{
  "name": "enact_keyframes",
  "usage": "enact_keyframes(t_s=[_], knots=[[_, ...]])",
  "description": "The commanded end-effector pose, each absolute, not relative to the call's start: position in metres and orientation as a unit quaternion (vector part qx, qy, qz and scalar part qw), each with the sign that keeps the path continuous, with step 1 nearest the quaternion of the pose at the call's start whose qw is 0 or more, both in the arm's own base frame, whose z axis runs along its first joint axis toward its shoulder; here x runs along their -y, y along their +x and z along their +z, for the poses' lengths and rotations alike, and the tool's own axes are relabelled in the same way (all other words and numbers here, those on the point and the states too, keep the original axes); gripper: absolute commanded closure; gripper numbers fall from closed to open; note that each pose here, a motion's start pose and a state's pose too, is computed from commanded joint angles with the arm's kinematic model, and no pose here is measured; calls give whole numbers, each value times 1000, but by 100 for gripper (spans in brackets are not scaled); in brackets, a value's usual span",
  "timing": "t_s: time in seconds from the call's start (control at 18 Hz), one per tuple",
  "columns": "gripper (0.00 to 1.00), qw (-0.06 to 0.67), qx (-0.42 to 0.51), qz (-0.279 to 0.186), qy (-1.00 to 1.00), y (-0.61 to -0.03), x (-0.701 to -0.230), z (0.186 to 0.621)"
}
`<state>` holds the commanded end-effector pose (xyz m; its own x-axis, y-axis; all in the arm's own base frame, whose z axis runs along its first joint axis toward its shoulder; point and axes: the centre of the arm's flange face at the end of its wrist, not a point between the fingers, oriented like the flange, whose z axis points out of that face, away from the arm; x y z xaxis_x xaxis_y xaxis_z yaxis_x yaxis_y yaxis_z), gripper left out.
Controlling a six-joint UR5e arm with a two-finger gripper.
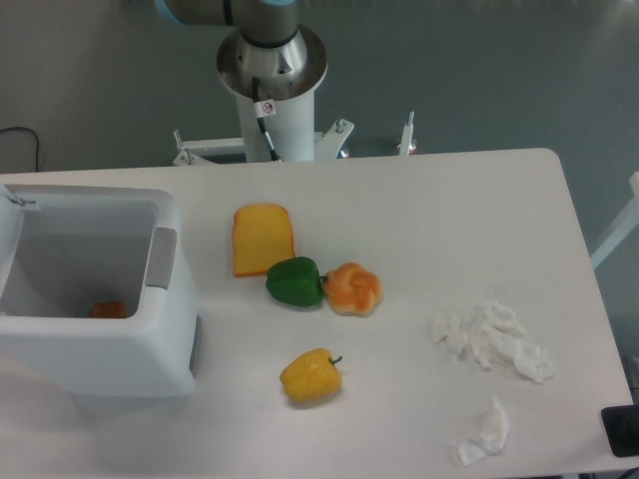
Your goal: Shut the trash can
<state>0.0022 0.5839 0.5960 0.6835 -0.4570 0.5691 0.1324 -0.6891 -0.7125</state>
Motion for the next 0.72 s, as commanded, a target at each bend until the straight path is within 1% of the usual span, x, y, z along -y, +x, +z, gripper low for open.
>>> enact_keyframes(t_s=[0.39,0.72], knots=[[0,382,-94,-381,-837,-1,-586,594],[0,366,-63,-296,-880,-17,-585,580]])
